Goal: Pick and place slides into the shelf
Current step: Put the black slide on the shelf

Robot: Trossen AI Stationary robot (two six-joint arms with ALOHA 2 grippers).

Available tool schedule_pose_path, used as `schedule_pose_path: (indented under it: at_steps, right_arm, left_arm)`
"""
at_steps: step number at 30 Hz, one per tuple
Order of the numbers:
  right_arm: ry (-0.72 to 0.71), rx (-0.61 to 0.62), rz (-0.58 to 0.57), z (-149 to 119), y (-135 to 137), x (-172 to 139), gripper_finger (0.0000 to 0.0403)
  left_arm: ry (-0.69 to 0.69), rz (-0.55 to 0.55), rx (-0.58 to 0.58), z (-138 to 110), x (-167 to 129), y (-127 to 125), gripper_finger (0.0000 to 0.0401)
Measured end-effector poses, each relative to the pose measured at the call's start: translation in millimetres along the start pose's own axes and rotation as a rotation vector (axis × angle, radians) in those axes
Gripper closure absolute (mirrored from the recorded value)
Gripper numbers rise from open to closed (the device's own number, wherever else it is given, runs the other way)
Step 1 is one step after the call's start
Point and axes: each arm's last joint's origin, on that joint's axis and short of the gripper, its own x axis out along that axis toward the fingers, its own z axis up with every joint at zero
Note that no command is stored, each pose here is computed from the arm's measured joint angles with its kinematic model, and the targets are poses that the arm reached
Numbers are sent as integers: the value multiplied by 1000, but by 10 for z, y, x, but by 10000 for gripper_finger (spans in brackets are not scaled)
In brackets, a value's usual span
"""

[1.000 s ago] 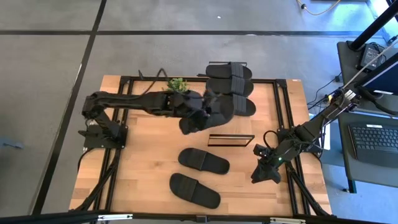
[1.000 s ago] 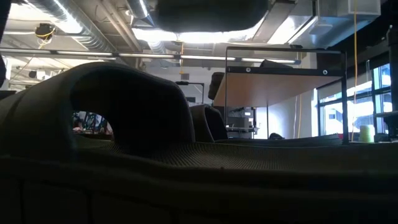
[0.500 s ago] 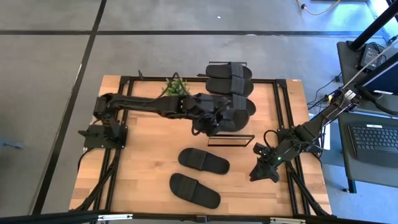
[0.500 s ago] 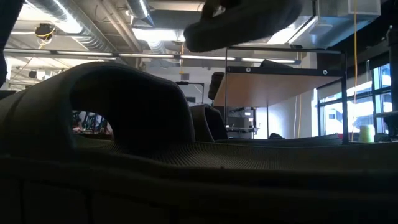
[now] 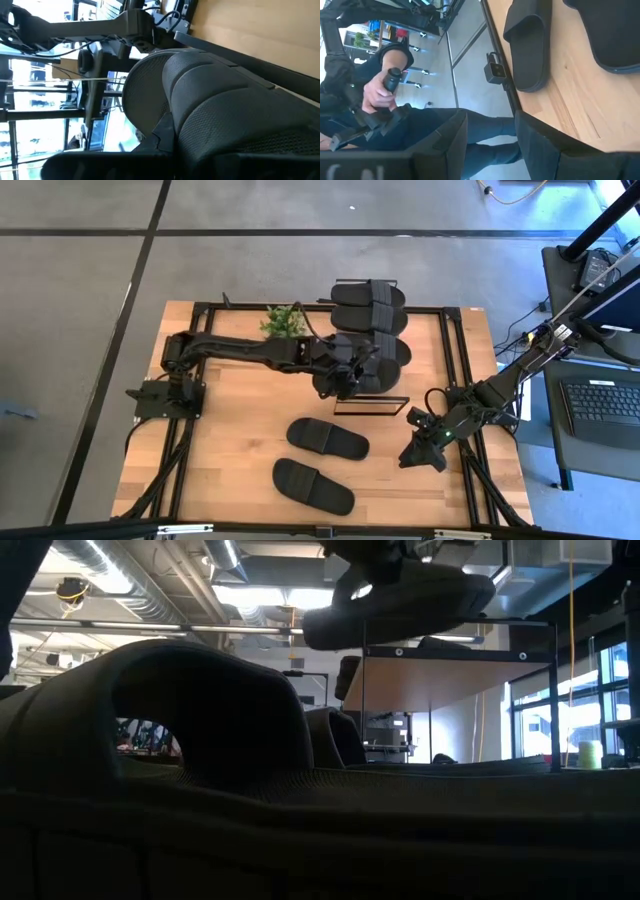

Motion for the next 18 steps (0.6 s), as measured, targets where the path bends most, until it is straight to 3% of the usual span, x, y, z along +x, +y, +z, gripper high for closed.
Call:
schedule_pose_path:
  at_steps: [10,18]
  right_arm:
    - [3,-4,-17,-5,-16,0,236]
    - [7,-9,-25,-8,-25,0,236]
  left_arm:
    - [21,-32,-8,-28,178,-120,397]
    - [32,-37,7,-35,191,-131,361]
